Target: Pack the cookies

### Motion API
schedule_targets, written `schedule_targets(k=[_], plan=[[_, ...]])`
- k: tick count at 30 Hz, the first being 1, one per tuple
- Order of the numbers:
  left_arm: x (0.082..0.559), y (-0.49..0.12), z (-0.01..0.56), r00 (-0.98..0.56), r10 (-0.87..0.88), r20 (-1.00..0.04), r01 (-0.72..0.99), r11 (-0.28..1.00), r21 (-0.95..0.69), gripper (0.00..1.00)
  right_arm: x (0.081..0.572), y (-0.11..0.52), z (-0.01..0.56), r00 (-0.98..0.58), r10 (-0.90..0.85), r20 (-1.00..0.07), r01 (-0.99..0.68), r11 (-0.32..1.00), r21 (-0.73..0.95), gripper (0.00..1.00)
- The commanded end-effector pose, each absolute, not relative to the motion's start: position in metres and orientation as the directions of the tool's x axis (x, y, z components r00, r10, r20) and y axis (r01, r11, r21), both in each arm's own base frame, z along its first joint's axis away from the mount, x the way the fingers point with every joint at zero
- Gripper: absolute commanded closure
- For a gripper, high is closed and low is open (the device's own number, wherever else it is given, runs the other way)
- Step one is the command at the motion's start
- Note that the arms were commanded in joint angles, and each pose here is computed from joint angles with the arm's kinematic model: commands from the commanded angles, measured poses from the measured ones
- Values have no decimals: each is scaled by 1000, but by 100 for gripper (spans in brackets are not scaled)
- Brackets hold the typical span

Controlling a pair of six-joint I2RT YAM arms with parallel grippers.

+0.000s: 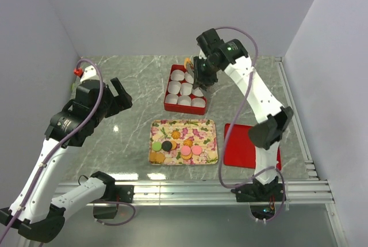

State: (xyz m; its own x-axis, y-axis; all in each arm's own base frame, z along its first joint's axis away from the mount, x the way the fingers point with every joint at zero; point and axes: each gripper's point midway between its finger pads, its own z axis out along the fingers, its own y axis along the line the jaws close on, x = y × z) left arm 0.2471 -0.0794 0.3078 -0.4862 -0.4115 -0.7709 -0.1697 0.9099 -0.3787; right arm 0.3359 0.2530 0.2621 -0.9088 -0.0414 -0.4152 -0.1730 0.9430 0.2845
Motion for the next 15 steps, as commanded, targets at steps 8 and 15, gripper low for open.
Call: schedule_targets(k=[8,15], plan=[[252,-91,327,-459,-412,-787,-97,904,-416,11,392,251,224,-940,43,-338,-78,939,335,76],[253,-90,316,-473,-380,-795,-88,918,-387,11,408,253,199,-945,24,-327,-85,945,316,76]])
